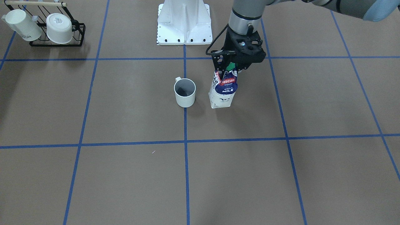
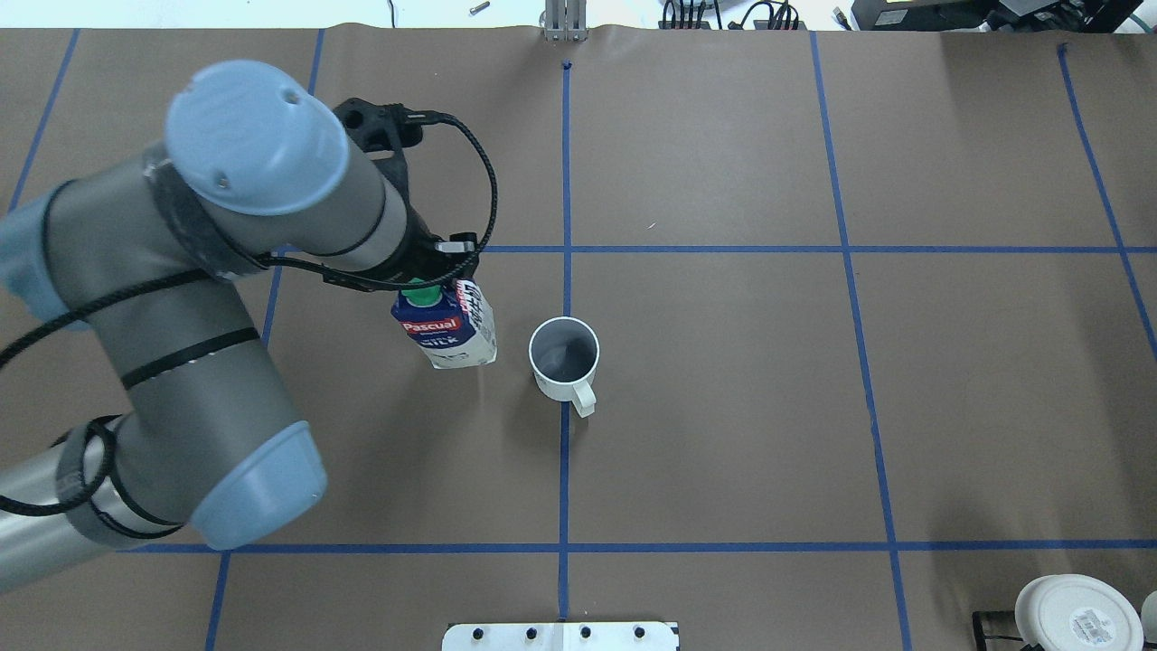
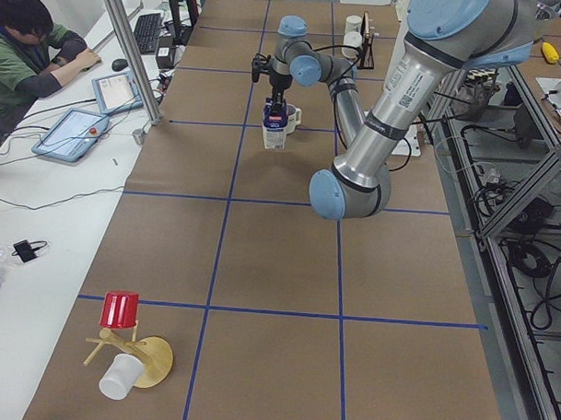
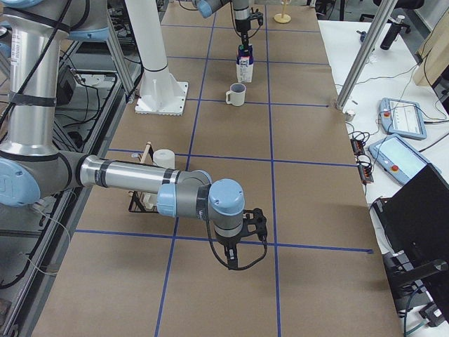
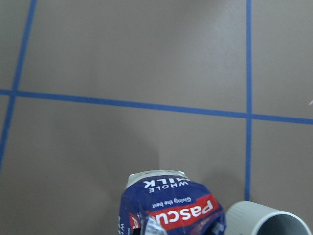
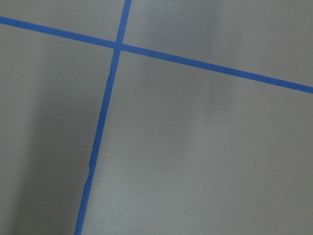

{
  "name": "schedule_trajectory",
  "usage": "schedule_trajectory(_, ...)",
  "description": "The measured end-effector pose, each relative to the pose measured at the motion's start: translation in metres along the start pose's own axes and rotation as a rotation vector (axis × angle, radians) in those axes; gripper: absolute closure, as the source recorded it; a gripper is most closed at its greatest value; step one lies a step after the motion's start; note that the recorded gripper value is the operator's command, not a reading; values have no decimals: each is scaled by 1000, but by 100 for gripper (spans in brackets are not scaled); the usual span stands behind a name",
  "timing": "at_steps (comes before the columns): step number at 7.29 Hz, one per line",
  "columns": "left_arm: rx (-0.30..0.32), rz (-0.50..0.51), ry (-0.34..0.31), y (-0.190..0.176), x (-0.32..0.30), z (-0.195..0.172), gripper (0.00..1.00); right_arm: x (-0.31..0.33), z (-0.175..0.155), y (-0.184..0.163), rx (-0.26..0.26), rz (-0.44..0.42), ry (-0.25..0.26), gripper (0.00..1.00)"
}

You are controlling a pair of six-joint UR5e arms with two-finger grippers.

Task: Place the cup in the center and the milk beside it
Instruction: 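Carry the milk carton with the left gripper beside the white mug, then set the milk carton down next to the mug and open the left gripper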

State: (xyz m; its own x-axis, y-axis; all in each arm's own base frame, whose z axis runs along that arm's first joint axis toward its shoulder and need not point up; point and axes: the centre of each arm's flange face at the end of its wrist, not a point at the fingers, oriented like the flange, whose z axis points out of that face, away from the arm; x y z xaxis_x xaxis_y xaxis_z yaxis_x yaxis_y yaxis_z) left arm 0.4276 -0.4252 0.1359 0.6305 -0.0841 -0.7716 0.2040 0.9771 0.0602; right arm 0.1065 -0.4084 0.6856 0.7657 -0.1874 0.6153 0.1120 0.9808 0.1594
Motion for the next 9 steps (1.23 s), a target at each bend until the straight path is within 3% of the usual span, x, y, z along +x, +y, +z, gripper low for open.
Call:
schedule_trajectory(6,-12,28,-17,18,29,30,100,3,4,2,-9,8,-2,0)
schedule_trajectory(7,-10,31,-10,17,30,34,96,3,5,1,-9,9,-2,0)
schedule_trajectory(8,-9,32,-5,16,31,36,36,3,5,1,-9,9,-2,0)
schedule_trajectory(9,-8,34,-3,16,31,37,2,3,5,1,-9,8,-2,0)
